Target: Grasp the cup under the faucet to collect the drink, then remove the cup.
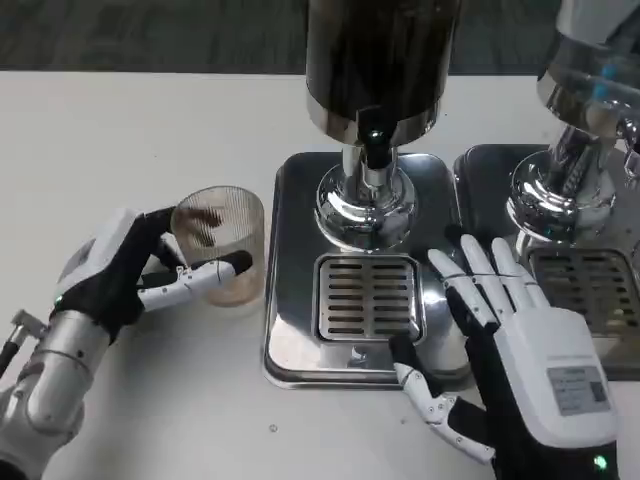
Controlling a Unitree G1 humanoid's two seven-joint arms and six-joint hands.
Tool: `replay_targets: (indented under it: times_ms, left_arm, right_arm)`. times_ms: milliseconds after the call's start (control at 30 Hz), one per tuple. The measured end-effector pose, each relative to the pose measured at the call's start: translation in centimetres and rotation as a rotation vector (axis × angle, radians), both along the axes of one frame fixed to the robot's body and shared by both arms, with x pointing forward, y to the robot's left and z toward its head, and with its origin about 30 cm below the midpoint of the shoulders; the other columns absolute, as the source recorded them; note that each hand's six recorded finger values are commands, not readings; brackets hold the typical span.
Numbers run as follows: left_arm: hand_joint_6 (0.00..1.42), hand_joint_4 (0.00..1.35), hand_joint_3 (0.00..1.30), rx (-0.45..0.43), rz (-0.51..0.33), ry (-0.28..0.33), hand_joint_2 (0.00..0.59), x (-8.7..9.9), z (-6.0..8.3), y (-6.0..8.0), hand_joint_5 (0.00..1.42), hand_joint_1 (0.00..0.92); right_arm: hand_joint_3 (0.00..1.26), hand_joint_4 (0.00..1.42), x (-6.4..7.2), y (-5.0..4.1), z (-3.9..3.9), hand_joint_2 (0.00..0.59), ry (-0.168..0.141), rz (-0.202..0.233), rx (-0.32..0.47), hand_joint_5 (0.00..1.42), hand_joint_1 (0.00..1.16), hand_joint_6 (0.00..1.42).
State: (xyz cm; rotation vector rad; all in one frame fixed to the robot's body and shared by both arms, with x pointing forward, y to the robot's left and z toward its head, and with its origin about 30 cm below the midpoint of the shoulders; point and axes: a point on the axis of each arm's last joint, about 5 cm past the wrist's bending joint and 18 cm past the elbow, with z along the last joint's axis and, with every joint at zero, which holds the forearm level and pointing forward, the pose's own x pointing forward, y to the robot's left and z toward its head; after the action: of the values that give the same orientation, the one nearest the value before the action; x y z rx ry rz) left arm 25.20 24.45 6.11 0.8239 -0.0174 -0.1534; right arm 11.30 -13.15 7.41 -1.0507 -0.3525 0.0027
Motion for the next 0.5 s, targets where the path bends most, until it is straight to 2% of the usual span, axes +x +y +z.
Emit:
replay_targets:
  times_ms: [133,500]
  left_arm:
    - [1.14,0.67,0.54,-0.003,0.005,-0.015,0.136,-0.17,-0.18,-0.11,0.92,0.375]
    - [1.16,0.67,0.55,-0.015,0.025,-0.042,0.131,-0.86,-0.72,-0.06,0.93,0.358]
  right_arm:
    - [0.19,0.07,0.01,-0.04,0.01,0.421,0.002,-0.004,0.007,0.0,0.3,0.12]
    - [0.19,0.08,0.0,-0.08,0.01,0.421,0.008,-0.008,0.026,0.0,0.3,0.13]
